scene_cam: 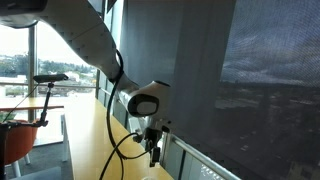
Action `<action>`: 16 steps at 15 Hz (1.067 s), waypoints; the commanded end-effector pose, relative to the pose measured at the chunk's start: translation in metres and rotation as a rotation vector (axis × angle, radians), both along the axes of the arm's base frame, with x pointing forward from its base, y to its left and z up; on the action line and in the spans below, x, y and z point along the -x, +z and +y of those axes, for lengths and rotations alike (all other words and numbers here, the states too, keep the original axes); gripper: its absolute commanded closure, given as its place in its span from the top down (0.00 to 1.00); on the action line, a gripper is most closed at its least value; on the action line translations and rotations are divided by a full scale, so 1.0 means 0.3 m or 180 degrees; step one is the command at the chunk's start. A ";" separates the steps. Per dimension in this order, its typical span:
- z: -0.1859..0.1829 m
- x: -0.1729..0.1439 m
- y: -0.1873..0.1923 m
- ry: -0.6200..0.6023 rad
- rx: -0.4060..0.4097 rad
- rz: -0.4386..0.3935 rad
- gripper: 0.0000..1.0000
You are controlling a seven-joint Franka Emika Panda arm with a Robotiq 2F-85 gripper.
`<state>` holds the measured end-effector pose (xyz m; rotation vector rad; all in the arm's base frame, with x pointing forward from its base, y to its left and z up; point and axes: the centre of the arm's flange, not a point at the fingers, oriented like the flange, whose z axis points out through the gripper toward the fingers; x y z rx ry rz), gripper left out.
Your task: Put the straw inside the cup
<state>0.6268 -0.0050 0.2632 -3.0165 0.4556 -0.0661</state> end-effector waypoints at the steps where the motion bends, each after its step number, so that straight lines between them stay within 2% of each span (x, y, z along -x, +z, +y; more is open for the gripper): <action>1: -0.018 -0.021 0.032 -0.0033 -0.0032 -0.0032 1.00; 9: -0.059 -0.006 0.045 -0.0093 -0.0065 -0.0057 1.00; 16: 0.008 -0.027 0.024 -0.0037 -0.0096 -0.0053 1.00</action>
